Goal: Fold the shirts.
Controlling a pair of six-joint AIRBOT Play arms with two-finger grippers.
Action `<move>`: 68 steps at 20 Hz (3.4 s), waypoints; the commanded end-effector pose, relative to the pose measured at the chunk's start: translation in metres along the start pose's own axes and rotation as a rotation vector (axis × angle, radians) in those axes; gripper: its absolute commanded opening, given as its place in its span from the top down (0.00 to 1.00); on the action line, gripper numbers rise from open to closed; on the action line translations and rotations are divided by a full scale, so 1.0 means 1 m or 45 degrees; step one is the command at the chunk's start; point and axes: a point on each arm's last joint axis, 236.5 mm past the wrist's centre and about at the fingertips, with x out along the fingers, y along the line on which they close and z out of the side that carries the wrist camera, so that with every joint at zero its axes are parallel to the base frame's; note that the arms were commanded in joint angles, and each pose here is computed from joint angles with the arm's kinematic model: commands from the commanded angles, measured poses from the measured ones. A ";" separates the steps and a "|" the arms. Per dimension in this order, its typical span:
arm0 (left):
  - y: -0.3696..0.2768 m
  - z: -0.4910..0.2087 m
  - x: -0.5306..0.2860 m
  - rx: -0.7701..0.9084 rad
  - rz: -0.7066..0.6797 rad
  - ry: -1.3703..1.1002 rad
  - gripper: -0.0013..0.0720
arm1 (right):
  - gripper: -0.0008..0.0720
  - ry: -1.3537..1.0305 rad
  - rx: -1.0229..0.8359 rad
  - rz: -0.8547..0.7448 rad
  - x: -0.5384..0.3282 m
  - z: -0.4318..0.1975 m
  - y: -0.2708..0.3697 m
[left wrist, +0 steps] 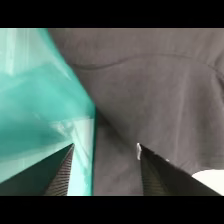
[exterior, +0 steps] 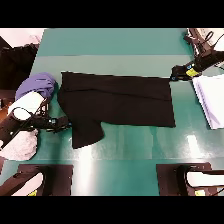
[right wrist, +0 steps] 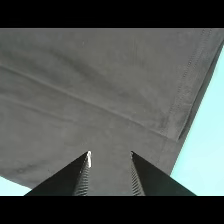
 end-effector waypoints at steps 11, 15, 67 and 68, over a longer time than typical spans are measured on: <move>-0.004 -0.014 0.012 0.085 0.012 0.062 0.95 | 0.56 0.084 -0.015 0.006 -0.001 -0.016 0.001; -0.009 -0.005 -0.021 0.217 0.098 0.081 0.96 | 0.56 0.210 0.043 0.008 0.006 -0.051 -0.016; -0.086 0.160 -0.118 0.393 0.055 -0.640 0.95 | 0.97 -0.074 0.296 0.030 0.040 -0.078 -0.058; -0.083 0.168 -0.114 0.381 0.063 -0.659 0.95 | 0.97 -0.060 0.284 0.036 0.046 -0.071 -0.057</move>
